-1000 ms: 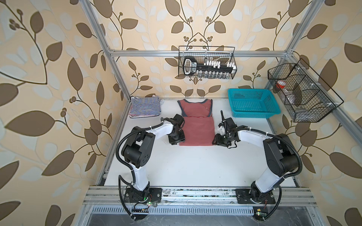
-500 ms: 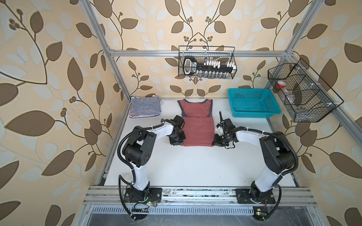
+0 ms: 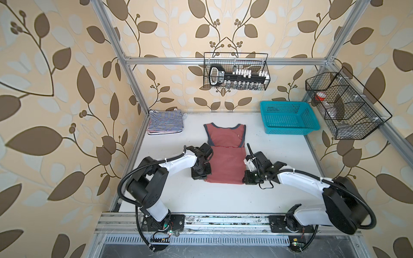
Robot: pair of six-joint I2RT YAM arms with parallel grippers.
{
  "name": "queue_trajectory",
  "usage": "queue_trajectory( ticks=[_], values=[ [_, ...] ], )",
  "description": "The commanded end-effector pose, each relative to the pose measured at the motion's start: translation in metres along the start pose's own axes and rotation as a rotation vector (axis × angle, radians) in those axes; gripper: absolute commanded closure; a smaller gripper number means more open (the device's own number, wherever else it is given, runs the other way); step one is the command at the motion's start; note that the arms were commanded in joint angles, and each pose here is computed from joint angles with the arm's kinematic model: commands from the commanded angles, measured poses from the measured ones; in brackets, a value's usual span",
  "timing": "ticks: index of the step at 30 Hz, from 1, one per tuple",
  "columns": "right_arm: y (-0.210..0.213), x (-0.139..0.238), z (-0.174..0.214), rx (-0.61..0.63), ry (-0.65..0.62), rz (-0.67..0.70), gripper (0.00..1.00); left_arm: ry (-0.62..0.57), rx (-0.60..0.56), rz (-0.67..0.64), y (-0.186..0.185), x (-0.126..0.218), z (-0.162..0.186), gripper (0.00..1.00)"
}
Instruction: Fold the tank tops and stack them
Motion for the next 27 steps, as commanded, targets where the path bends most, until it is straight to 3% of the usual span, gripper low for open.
queue_trajectory(
  ticks=[1,7,11,17,27],
  values=[
    [-0.015,0.007,0.028,-0.078,-0.015,0.079,1.00,-0.005,0.053,-0.044,0.013,0.012,0.032,1.00],
    [-0.002,0.024,0.068,-0.069,-0.044,0.048,1.00,-0.012,0.076,-0.027,0.013,0.013,0.078,1.00],
    [0.011,0.042,0.077,-0.062,-0.075,0.016,1.00,-0.047,0.069,-0.008,0.006,0.024,0.089,1.00],
    [0.021,0.076,0.047,-0.029,-0.169,0.023,1.00,-0.176,0.041,-0.056,0.002,0.058,0.063,1.00],
    [0.037,0.105,-0.023,0.016,-0.232,-0.018,1.00,-0.278,0.004,-0.034,-0.017,0.109,0.000,1.00]
  ],
)
Point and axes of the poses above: each gripper's point midway between its finger pads, its own x axis back along the fingers, its own y axis along the line the jaws close on, z = x × y, the point moved 2 cm from there along x, back along the fingers, and after that the axes turned 9 degrees about -x, right-handed, at the moved point
